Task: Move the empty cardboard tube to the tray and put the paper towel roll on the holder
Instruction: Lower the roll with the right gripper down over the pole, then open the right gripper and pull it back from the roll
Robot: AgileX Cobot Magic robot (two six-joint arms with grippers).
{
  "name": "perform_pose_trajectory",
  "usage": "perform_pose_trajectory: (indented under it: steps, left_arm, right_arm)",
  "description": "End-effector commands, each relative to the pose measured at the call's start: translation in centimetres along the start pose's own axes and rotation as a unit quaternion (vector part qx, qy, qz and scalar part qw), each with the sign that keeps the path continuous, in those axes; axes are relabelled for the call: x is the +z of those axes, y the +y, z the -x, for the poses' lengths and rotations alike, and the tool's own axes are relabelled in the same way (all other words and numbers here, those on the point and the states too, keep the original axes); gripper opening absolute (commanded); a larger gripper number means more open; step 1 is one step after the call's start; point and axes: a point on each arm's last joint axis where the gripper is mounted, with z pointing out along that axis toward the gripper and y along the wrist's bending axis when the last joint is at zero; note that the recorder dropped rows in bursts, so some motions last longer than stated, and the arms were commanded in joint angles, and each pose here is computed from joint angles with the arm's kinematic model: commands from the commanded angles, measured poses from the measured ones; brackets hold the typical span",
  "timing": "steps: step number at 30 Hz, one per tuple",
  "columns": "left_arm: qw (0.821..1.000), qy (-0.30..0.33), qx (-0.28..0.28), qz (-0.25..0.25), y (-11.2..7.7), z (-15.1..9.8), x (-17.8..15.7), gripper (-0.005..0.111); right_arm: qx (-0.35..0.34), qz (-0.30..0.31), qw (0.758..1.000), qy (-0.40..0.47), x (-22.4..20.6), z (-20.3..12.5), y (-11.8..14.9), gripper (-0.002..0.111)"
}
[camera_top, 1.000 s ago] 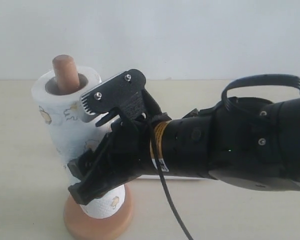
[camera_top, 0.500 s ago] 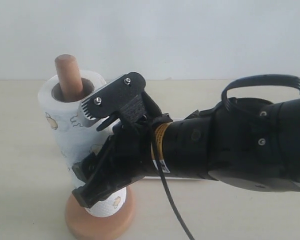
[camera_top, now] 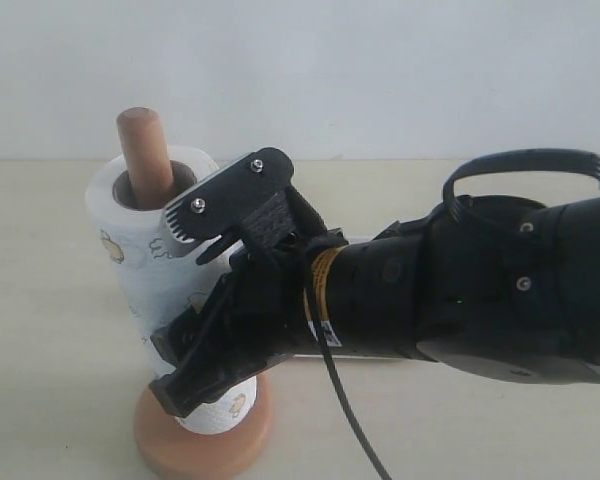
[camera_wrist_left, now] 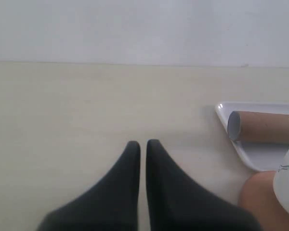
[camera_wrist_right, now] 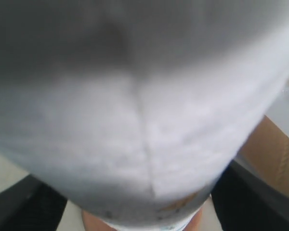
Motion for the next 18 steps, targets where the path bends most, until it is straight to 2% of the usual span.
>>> perform_pose_trajectory:
  steps: [1,5,7,12,18]
  left_arm:
    - [1.0,0.0,0.001,0.002,0.03,-0.11,0.01,0.004]
    - [1.0,0.0,0.001,0.002,0.03,-0.11,0.01,0.004]
    - [1.0,0.0,0.001,0.002,0.03,-0.11,0.01,0.004]
    - [1.0,0.0,0.001,0.002,0.03,-0.11,0.01,0.004]
    - [1.0,0.0,0.001,0.002,0.03,-0.11,0.01,0.004]
  right_arm:
    - [-0.009,-0.003,1.0,0.001,-0.08,0.07,-0.08,0.033]
    - [-0.002,-0.004,1.0,0.004,-0.08,0.03,-0.11,0.085]
    - [-0.002,-0.008,1.0,0.009,-0.08,-0.08,-0.18,0.103]
    - [-0.002,-0.023,0.999,0.032,-0.1,-0.48,-0.45,0.105]
    - [-0.002,-0.019,1.0,0.019,-0.38,-0.07,-0.37,0.105]
